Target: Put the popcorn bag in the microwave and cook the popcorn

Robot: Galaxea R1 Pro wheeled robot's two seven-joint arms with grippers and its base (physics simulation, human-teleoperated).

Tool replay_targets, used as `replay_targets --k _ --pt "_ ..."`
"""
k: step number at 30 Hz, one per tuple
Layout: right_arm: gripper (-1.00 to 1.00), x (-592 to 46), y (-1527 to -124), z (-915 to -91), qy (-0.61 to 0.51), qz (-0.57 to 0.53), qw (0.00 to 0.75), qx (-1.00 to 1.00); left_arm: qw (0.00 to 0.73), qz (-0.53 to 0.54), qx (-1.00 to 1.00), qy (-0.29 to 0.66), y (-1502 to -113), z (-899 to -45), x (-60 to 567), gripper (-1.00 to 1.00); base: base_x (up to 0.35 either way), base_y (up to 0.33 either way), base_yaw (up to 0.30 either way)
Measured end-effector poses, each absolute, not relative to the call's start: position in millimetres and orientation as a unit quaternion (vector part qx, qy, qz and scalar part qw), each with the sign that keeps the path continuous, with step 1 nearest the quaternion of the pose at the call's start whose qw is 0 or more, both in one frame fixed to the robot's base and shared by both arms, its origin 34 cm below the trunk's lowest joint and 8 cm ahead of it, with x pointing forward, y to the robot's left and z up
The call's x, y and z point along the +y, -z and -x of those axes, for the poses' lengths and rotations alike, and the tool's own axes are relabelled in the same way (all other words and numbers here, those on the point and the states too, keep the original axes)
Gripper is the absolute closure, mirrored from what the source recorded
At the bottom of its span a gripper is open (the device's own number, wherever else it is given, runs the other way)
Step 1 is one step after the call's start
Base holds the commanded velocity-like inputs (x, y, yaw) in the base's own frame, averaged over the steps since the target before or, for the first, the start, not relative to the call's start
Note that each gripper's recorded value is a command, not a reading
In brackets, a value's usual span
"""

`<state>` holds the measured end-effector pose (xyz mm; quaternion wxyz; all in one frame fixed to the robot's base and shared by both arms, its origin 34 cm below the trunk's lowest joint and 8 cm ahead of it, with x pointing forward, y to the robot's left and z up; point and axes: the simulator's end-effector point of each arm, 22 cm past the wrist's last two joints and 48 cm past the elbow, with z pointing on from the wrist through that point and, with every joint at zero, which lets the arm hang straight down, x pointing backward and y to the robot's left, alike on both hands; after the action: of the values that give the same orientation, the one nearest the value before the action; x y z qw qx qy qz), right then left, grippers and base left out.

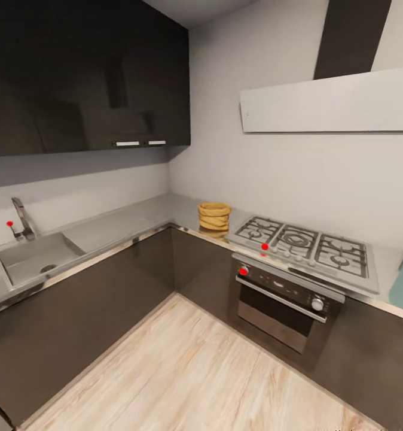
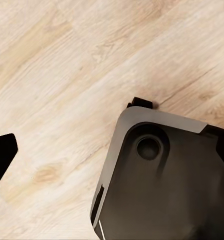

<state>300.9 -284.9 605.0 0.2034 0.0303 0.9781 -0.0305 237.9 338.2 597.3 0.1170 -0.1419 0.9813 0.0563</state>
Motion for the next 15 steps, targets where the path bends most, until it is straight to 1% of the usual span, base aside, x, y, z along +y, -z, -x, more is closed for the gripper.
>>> replay_targets --k 15 --pt "-1.00 -285.0 -605.1 -301.0 0.031 -0.030 0.204 0.978 0.117 0.142 0.981 -0.056 -597.3 -237.9 337.7 -1.00 0.199 0.263 -0.276"
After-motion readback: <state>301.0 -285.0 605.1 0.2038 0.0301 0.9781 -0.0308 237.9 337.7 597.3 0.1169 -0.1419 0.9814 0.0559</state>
